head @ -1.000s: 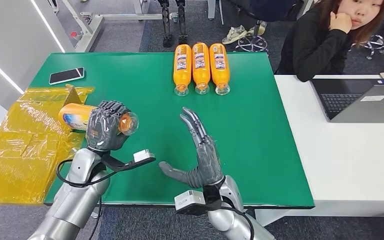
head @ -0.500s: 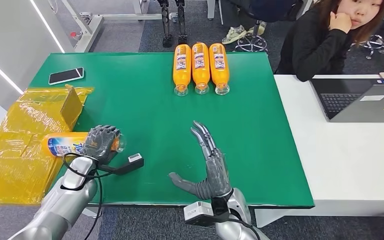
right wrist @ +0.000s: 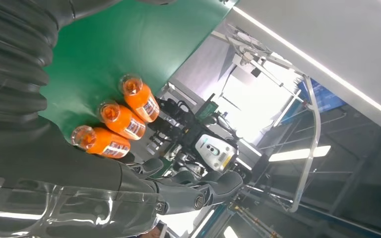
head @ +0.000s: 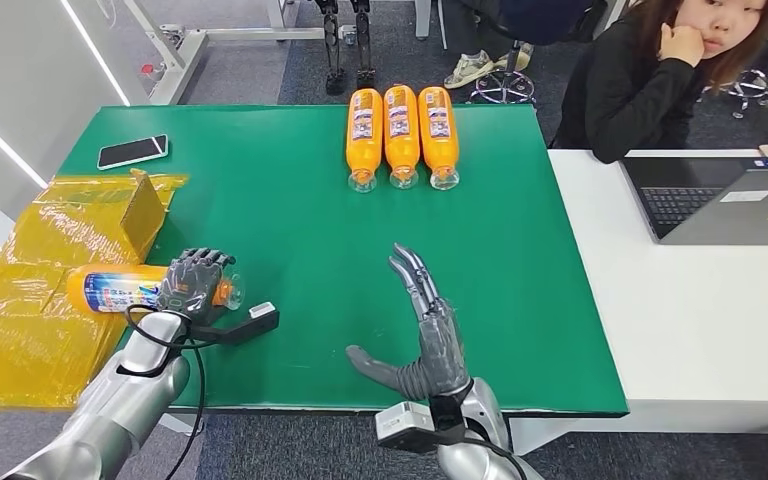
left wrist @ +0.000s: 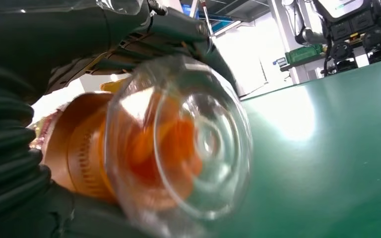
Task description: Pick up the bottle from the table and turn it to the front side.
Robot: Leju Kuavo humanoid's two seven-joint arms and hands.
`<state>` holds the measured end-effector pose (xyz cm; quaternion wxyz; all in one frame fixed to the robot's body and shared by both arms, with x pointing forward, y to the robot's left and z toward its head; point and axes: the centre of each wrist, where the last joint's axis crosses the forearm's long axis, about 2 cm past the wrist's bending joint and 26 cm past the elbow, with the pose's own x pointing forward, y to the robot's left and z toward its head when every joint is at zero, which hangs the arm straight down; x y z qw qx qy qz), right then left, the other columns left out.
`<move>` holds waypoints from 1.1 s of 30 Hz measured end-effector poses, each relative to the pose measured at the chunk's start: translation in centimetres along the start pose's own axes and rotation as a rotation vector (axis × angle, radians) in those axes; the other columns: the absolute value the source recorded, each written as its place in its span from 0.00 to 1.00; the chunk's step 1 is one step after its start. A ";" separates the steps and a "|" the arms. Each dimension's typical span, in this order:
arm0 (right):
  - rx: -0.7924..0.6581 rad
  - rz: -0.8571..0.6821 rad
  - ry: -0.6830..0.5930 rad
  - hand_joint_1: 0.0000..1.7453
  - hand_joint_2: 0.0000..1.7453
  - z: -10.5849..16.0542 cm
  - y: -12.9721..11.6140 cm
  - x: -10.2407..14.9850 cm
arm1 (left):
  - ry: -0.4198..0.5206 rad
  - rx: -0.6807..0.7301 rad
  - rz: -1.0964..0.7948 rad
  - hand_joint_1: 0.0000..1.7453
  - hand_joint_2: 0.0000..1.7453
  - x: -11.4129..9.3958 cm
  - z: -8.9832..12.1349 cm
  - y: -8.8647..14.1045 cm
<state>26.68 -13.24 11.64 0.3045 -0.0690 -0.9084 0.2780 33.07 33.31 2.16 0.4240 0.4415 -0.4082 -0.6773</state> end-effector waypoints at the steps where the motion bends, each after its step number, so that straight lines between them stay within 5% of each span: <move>1: -0.002 -0.001 0.002 0.00 1.00 0.1 0.0 -0.1 | 0.002 0.001 -0.001 0.00 1.00 -0.1 0.0 0.0; 18: -0.039 0.008 0.012 0.00 1.00 0.4 -0.2 -0.8 | -0.051 0.037 -0.031 0.00 1.00 -1.8 -0.5 1.0; 22: -0.046 0.018 0.017 0.00 1.00 0.4 -0.2 -0.7 | -0.124 0.036 0.017 0.00 1.00 -2.0 -0.7 1.2; 26: -0.049 0.024 0.023 0.00 1.00 0.8 -0.2 -0.5 | -0.258 0.017 0.199 0.00 1.00 -2.4 -0.9 1.4; 33: -0.083 0.030 0.032 0.00 1.00 1.3 -0.8 -0.5 | -0.452 0.235 0.913 0.00 1.00 -0.5 -1.2 3.7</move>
